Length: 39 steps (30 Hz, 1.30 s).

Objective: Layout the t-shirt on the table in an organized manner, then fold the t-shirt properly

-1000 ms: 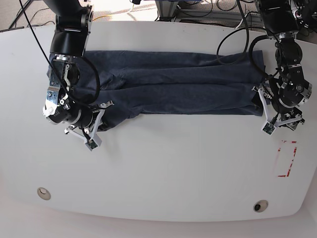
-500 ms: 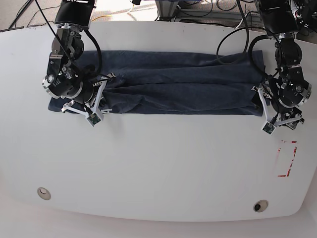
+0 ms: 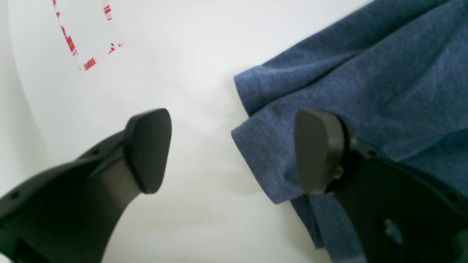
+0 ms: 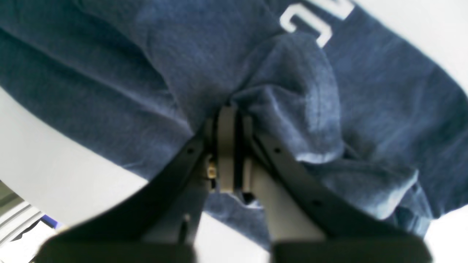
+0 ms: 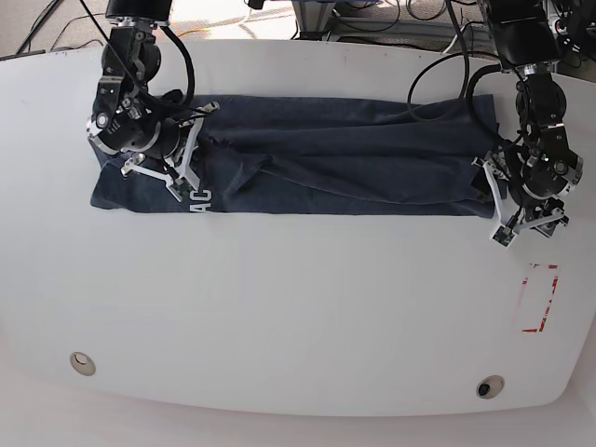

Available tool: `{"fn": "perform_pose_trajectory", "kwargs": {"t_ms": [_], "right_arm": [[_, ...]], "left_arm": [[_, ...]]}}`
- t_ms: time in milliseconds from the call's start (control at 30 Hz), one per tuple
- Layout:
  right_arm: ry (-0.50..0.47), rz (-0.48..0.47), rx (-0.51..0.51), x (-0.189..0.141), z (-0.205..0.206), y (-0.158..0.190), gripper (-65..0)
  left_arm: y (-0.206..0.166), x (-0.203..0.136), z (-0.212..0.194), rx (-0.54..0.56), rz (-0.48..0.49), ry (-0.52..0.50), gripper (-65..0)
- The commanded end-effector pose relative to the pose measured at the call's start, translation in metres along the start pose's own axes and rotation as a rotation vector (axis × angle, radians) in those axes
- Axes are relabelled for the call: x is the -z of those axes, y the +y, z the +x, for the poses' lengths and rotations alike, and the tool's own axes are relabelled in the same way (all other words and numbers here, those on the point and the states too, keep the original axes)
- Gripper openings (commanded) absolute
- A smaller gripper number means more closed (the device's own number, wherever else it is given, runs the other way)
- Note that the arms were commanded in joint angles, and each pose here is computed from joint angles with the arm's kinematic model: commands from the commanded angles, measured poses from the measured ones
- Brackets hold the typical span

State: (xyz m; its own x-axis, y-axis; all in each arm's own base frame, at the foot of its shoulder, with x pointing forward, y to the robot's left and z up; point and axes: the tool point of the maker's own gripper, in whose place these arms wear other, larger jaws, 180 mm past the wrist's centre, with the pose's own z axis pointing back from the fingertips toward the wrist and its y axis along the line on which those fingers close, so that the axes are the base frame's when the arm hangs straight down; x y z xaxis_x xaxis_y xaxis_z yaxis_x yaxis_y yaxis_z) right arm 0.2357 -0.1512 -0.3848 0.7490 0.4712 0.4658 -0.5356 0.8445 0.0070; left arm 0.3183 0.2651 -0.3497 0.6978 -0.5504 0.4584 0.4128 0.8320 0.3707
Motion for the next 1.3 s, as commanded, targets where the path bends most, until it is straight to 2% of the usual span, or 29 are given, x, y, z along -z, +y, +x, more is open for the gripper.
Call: {"fn": "perform_pose_trajectory", "kwargs": {"t_ms": [0,233,333,400,633,767,933,1033,1133,1267], "right_arm": [[-0.025,-0.013,-0.008,-0.005,0.005,-0.002,-51.5],[-0.002,-0.021,-0.027,-0.013,-0.009,0.005,-25.4],[0.013,-0.033,-0.048,-0.019,-0.016,0.003,-19.5],[0.02,-0.035,-0.054,-0.022,-0.02,0.005,-18.7],[0.018,-0.066,-0.031,-0.028,-0.024,-0.007,-22.8],[-0.062,-0.063,0.014,-0.035,-0.009,-0.018,-23.3],[-0.163,-0.054,0.012,-0.042,0.023,-0.024,-23.8],[-0.194,-0.063,0.006,-0.044,0.036,-0.028,-27.4],[-0.226,-0.058,0.006,-0.045,0.048,-0.028,-39.5],[-0.252,-0.034,0.034,-0.038,0.058,-0.024,-59.1]], "left_arm": [[0.011,-0.005,0.01,0.004,0.028,-0.031,-15.7],[0.012,-0.005,0.01,0.005,0.029,-0.031,-15.7],[0.012,-0.005,0.01,0.006,0.03,-0.03,-15.7],[0.012,-0.005,0.01,0.006,0.03,-0.03,-15.7],[0.012,-0.005,0.01,0.006,0.03,-0.03,-15.7],[0.012,-0.005,0.01,0.006,0.03,-0.03,-15.7],[0.012,-0.005,0.01,0.005,0.029,-0.031,-15.7],[0.011,-0.006,0.011,0.006,0.03,-0.037,-15.7],[0.011,-0.006,0.013,0.004,0.03,-0.042,-16.1],[0.009,-0.006,0.018,0.0,0.026,-0.069,-21.9]]}}
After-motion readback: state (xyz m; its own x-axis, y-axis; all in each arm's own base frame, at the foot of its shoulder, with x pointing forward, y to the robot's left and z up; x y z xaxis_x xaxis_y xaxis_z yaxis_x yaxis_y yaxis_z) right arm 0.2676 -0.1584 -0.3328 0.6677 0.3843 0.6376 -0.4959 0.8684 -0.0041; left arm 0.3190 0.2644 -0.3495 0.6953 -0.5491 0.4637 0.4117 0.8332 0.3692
